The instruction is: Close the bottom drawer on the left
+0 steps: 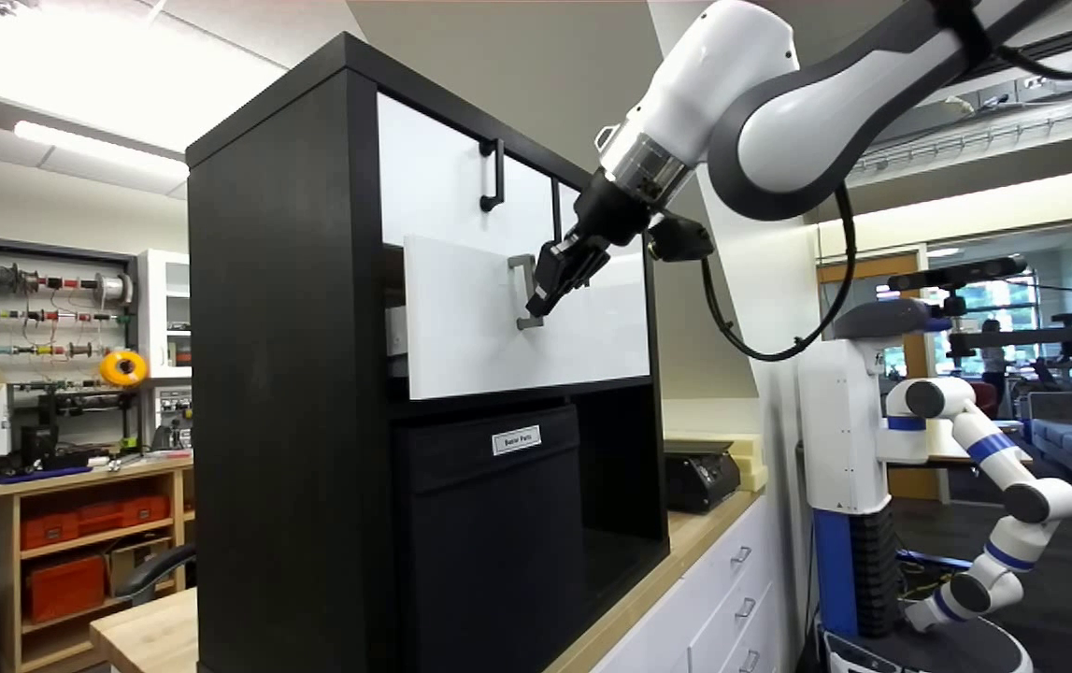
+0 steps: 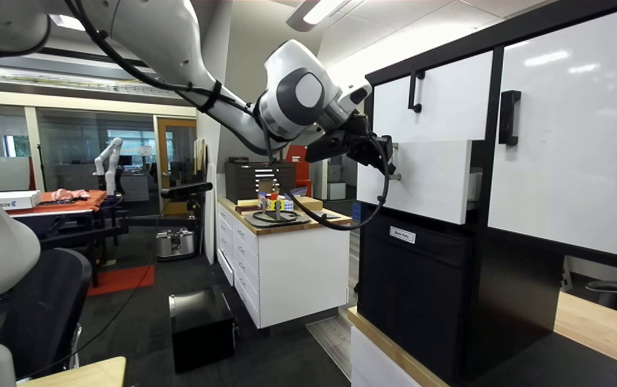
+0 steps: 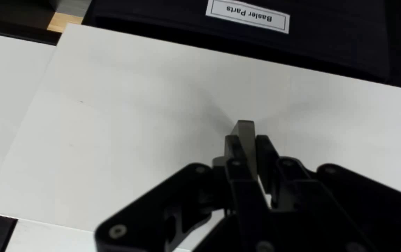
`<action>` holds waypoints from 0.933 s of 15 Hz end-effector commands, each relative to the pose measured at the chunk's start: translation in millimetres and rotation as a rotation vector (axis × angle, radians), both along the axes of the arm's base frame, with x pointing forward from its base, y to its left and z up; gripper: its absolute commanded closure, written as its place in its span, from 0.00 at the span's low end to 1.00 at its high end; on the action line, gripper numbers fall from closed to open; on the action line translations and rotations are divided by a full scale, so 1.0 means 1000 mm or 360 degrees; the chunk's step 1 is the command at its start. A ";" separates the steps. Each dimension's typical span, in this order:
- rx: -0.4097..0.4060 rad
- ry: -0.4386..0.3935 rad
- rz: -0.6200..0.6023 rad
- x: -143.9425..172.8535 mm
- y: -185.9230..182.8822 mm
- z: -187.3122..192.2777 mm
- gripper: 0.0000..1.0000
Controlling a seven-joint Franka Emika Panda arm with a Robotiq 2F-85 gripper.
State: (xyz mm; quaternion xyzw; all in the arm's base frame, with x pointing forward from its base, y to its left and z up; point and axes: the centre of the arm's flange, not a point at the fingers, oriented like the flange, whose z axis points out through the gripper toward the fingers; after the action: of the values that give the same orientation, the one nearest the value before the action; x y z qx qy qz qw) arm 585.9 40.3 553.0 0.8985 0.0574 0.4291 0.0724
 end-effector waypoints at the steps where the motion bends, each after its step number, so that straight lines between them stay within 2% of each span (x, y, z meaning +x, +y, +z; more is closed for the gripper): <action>1: 0.0016 0.0042 0.0015 0.040 0.014 -0.010 0.94; 9: 0.0042 0.0024 0.0017 0.061 0.010 -0.012 0.94; 10: 0.0043 0.0046 0.0009 0.059 0.010 -0.012 0.61; 11: 0.0030 0.0059 -0.0010 0.056 0.012 -0.010 0.60; 14: -0.0005 0.0176 -0.0056 0.044 0.021 -0.008 0.41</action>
State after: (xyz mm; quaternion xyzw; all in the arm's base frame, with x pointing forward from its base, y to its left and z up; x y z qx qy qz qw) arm 635.3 43.4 539.5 0.9103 0.0559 0.4048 0.0660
